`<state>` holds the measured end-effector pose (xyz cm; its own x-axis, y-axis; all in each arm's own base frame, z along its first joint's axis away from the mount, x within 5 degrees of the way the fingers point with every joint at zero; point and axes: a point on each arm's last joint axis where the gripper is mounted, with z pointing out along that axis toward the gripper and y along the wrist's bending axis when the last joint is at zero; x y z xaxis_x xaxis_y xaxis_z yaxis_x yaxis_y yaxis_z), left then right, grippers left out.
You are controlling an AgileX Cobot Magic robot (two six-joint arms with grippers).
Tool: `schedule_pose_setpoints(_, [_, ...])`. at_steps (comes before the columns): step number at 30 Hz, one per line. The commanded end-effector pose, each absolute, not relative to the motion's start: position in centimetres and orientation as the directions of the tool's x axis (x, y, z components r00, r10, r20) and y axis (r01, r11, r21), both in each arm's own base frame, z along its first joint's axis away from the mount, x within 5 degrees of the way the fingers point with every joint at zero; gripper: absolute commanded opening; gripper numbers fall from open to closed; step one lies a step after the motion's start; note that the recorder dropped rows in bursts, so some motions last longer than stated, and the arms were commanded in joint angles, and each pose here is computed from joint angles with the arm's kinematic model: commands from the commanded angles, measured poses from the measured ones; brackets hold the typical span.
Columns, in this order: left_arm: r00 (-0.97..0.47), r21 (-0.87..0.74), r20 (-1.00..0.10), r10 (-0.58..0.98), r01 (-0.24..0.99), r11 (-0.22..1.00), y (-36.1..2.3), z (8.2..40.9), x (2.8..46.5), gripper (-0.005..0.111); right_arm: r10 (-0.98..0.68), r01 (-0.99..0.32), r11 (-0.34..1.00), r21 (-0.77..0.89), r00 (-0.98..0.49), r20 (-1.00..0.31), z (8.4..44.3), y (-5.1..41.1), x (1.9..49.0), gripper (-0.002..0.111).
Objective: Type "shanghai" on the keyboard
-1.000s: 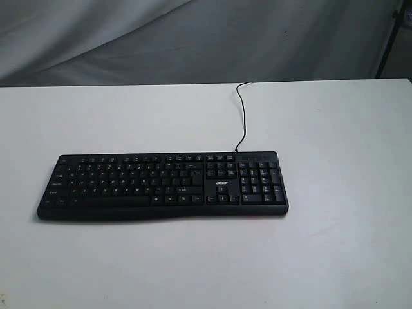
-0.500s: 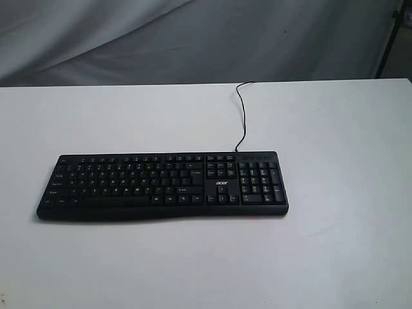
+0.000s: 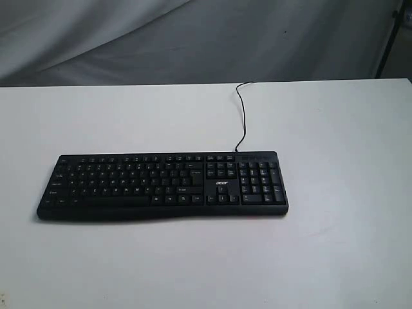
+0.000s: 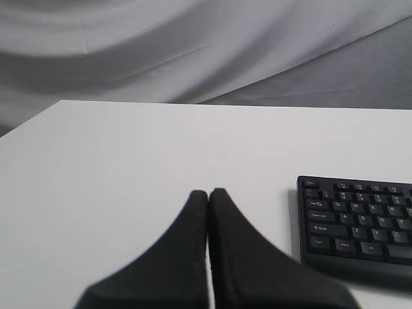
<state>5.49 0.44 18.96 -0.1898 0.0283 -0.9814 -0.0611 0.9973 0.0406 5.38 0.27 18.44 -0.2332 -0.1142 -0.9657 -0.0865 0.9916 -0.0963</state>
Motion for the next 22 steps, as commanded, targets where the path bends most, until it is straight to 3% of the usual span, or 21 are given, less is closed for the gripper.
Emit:
schedule_pose_setpoints(1, [-0.179,0.038,-0.983,0.026,-0.064,0.997,0.45,18.91,5.49,0.001,-0.120,-0.086,0.991,-0.103,-0.234,-0.965,18.32,0.26,5.37,0.000])
schedule_pose_setpoints(22, [-0.179,0.038,-0.983,0.026,-0.064,0.997,0.45,18.91,5.49,0.001,-0.115,-0.086,0.991,-0.098,-0.234,-0.965,18.32,0.27,5.37,0.000])
